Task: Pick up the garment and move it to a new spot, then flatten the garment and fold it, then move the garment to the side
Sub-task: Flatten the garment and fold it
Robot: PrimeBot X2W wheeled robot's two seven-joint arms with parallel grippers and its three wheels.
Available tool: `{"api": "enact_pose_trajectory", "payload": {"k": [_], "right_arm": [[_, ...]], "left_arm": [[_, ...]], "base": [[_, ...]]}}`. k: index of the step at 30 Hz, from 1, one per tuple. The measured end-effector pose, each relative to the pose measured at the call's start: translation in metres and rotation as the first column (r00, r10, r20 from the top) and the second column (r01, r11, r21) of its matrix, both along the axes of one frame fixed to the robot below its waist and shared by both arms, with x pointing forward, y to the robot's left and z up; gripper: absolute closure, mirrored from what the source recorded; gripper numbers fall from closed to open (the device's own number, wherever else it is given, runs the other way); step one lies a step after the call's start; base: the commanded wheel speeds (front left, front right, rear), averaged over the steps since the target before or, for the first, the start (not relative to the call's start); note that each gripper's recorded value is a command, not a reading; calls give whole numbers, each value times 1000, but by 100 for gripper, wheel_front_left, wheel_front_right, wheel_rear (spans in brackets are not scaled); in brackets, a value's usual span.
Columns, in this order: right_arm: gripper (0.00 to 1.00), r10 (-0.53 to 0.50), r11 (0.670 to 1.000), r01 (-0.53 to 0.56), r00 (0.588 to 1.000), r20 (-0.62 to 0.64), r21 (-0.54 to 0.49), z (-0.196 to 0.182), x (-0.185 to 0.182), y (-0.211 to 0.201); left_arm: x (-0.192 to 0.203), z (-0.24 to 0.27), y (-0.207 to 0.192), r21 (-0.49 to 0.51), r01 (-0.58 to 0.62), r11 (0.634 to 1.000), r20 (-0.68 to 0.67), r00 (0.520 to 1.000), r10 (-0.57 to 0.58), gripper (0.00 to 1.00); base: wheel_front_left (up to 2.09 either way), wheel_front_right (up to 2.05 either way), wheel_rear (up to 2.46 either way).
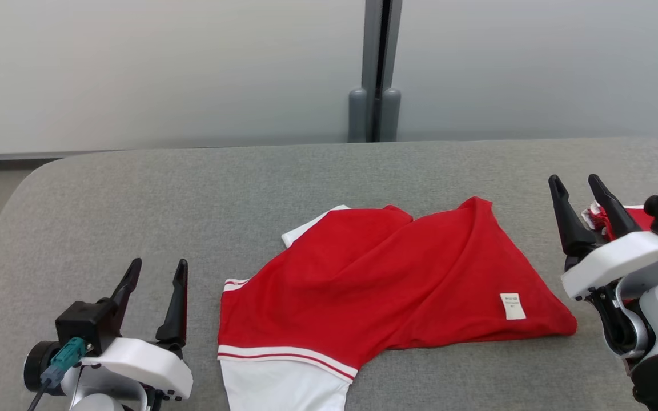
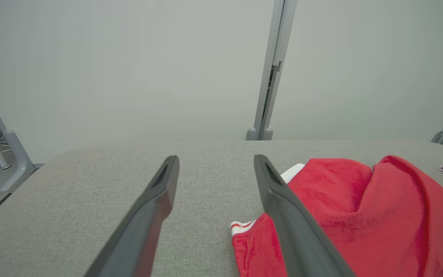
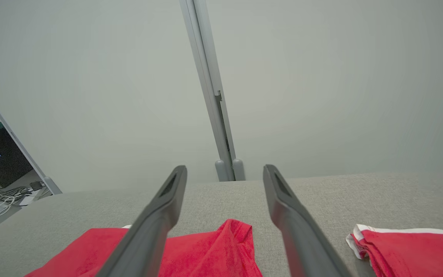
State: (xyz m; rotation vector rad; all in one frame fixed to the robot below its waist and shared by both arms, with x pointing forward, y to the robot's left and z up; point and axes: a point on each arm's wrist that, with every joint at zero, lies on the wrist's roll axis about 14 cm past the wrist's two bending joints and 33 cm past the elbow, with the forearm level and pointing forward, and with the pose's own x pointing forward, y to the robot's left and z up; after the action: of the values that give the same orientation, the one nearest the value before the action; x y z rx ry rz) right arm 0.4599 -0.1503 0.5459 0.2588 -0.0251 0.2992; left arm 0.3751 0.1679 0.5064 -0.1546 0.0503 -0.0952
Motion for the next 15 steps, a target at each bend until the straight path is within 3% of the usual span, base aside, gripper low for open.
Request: {"api": "enact_pose_trajectory", "payload": {"k": [7, 12, 15], "right_arm": [[0, -85, 996, 81, 990, 114, 41, 20, -40, -29], [0, -128, 991, 124, 987, 100, 49, 3, -66, -35], [0, -145, 989, 145, 986, 83, 4, -11, -78, -39]], "left_arm": [[-4, 26, -1, -11, -18, 1000, 110, 994, 19, 0], [-11, 24, 2, -24, -40, 999, 113, 993, 42, 0], [-13, 30, 4, -36, -57, 998, 139, 988, 62, 0]], "base": [[0, 0, 0], [0, 0, 0], [0, 0, 0]]}}
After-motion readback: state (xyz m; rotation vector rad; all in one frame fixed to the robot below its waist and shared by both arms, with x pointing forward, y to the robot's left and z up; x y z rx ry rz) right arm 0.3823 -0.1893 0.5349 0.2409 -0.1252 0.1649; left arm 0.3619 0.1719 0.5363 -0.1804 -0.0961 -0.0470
